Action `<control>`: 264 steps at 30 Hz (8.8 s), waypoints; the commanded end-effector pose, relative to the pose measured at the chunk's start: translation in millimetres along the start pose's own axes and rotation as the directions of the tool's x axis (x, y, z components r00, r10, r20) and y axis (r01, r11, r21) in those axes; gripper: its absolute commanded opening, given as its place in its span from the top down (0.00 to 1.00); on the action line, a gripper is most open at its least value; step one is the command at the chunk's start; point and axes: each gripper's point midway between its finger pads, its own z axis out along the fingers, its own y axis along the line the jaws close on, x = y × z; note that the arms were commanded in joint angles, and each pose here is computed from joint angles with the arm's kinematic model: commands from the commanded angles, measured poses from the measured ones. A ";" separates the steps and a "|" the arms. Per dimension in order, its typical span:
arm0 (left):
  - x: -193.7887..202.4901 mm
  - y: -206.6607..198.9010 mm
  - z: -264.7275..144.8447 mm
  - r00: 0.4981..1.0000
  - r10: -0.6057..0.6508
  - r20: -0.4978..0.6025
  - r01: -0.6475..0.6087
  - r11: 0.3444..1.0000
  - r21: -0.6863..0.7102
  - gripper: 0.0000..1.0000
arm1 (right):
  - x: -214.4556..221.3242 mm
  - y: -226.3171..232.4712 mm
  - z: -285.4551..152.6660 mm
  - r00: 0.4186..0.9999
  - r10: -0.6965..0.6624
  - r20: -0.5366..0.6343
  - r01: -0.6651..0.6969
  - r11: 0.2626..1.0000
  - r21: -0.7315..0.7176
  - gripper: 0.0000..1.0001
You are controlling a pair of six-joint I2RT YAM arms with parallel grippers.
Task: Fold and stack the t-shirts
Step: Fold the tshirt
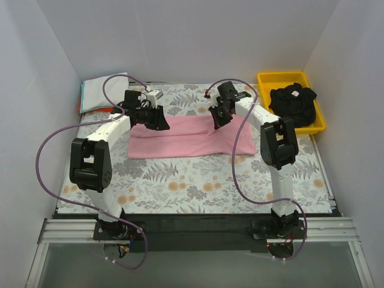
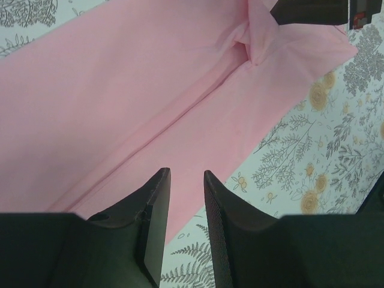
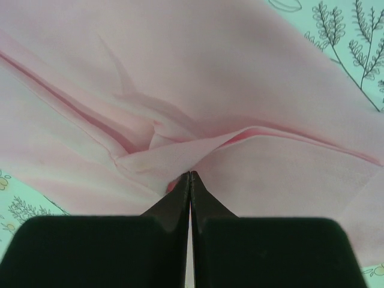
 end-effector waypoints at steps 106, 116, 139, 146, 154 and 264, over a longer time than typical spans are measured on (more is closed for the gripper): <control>208.2 -86.5 36.0 0.699 0.373 -0.610 -0.389 0.914 0.113 0.82 | -93.6 -62.0 -158.7 0.892 -0.345 0.293 0.229 0.902 0.366 0.28; 79.9 -198.9 -26.8 0.825 0.564 -0.027 -0.539 0.800 0.263 0.38 | -49.5 34.8 -224.2 0.798 -0.371 0.475 0.389 0.919 0.066 0.02; 224.7 -156.6 -44.4 0.640 0.769 -0.015 -0.692 0.584 0.426 0.36 | 201.6 142.9 -88.3 0.138 -0.912 0.386 0.990 0.135 -0.037 0.28; 240.4 -142.1 -31.0 0.511 0.859 0.009 -0.785 0.462 0.413 0.43 | 230.7 145.3 -74.2 0.071 -0.931 0.357 0.996 0.047 -0.077 0.50; 257.7 -139.8 -19.1 0.446 0.895 -0.004 -0.800 0.401 0.446 0.49 | 238.1 134.8 -58.9 0.127 -0.948 0.291 0.988 0.097 -0.116 0.55; 16.7 -10.4 46.1 0.347 0.935 0.075 -0.938 0.344 0.042 1.00 | -5.6 37.3 -30.8 0.111 -0.985 0.131 0.977 0.133 0.166 0.99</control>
